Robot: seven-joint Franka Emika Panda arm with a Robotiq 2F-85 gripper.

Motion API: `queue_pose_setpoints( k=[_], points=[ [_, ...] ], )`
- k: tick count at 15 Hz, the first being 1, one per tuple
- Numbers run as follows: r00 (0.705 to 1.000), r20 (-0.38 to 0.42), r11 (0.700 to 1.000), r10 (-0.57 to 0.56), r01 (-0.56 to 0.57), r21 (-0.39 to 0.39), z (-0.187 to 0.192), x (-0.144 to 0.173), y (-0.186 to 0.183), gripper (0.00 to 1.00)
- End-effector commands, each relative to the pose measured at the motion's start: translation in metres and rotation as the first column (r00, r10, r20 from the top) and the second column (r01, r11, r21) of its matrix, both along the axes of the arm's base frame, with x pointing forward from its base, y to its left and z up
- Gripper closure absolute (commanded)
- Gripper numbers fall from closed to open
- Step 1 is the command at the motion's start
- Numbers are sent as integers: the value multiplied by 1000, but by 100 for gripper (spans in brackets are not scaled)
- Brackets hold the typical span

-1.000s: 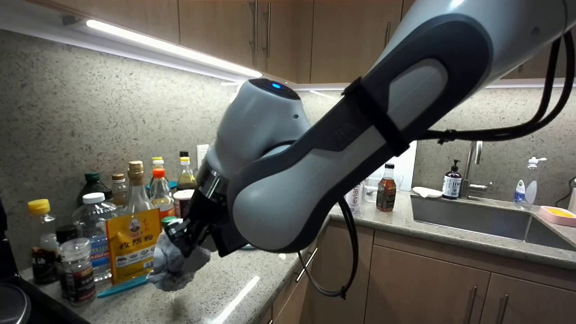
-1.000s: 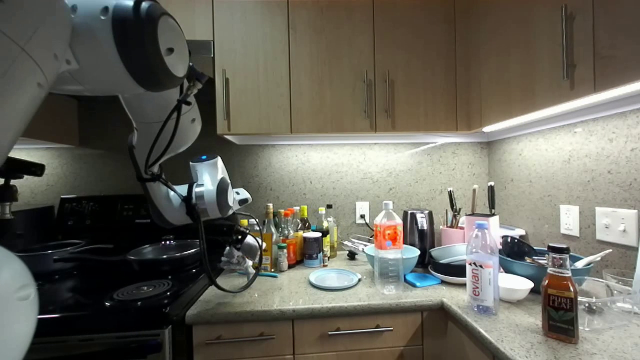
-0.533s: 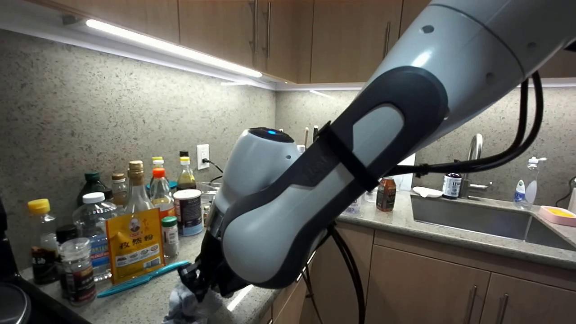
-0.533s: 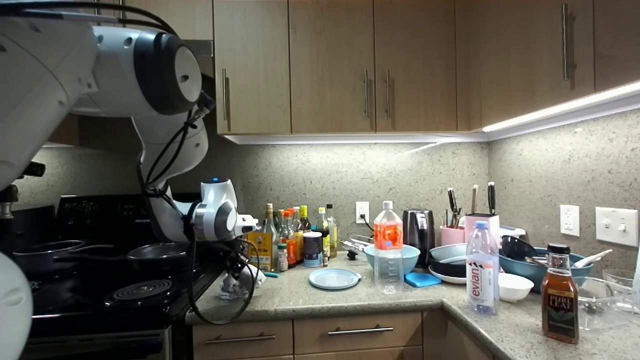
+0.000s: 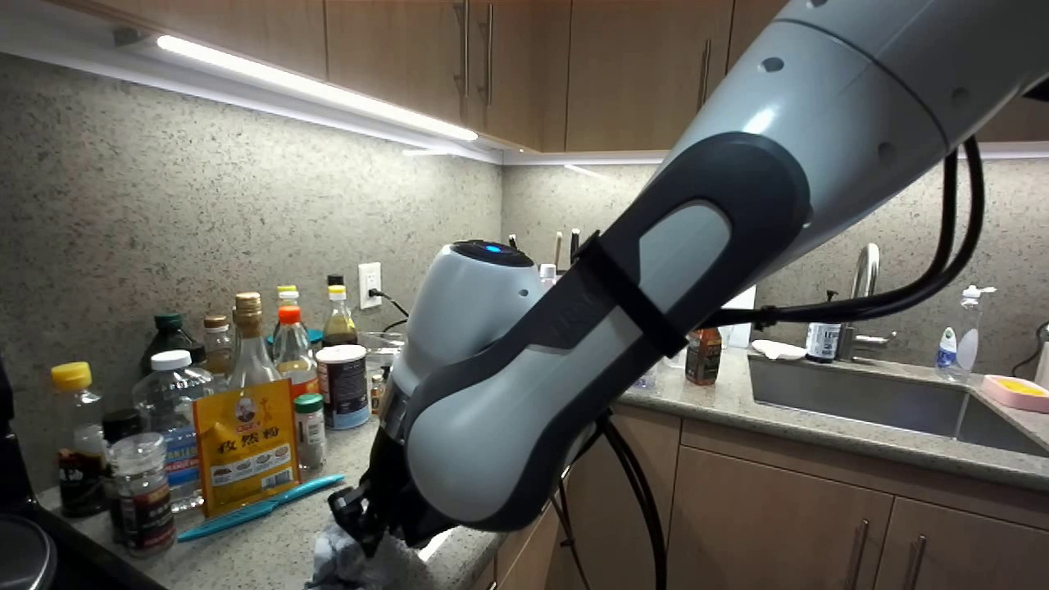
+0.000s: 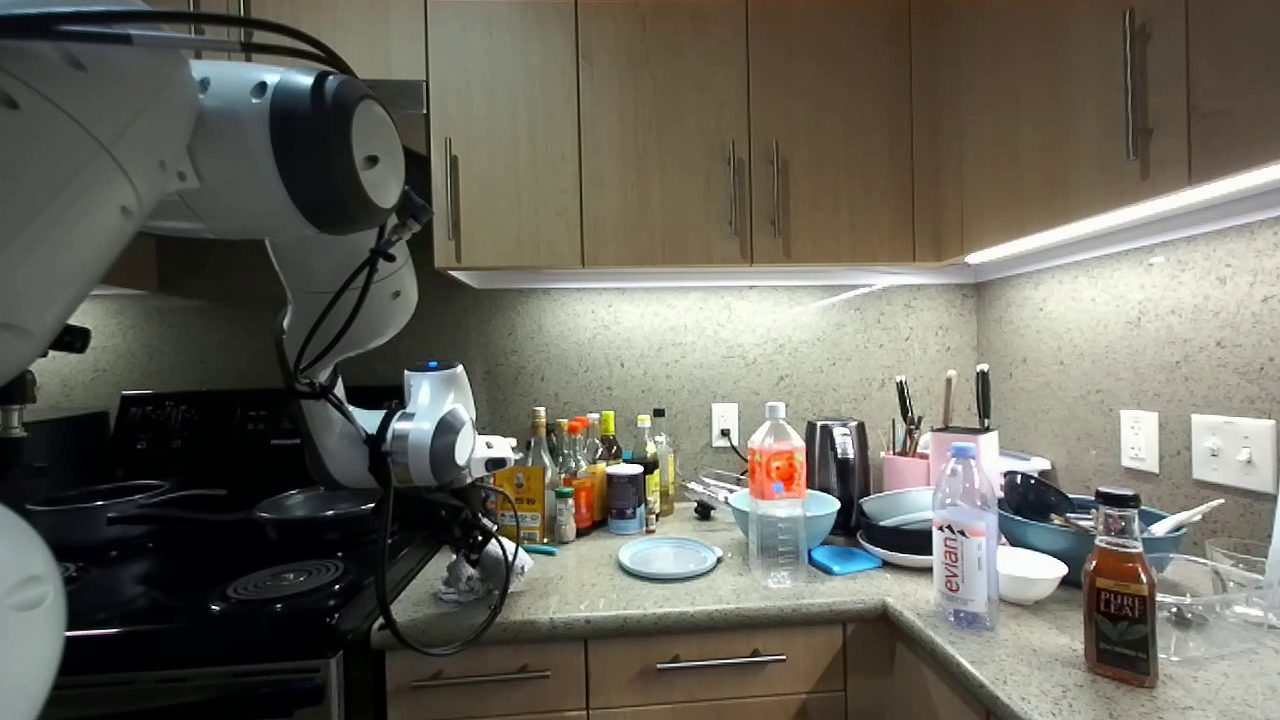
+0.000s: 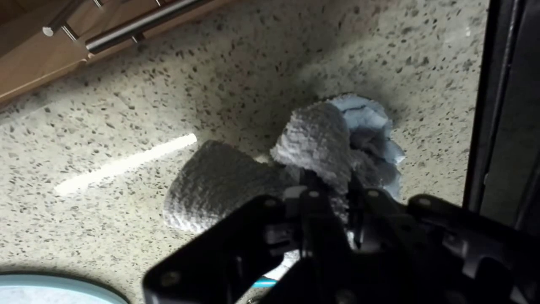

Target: Pick up the towel then put it back on the counter

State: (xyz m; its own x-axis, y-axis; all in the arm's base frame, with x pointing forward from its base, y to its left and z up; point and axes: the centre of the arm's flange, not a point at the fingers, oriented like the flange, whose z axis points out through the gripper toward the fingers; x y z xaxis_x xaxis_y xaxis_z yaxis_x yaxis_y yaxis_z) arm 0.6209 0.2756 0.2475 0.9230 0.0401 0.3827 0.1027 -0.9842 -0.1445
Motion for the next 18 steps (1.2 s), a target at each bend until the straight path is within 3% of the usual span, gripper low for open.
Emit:
queue_pose_setpoints(
  k=[1, 6, 7, 8, 9, 11, 12, 15, 18],
  points=[
    [1000, 0, 1000, 0, 0, 0, 0, 0, 0, 87],
    [1000, 0, 1000, 0, 0, 0, 0, 0, 0, 87],
    [1000, 0, 1000, 0, 0, 0, 0, 0, 0, 97],
    [1000, -11, 1000, -3, 3, -10, 0, 1, 0, 97],
    [1000, -10, 1000, -1, 1, -6, 0, 1, 0, 62],
    [1000, 0, 1000, -1, 1, -2, -1, 0, -1, 55],
    [1000, 0, 1000, -1, 1, -3, -1, 1, -1, 74],
    [1000, -1, 1000, -1, 1, -3, -2, 0, -2, 56],
    [1000, -1, 1000, -1, 1, -3, -2, 0, -2, 55]
  ],
)
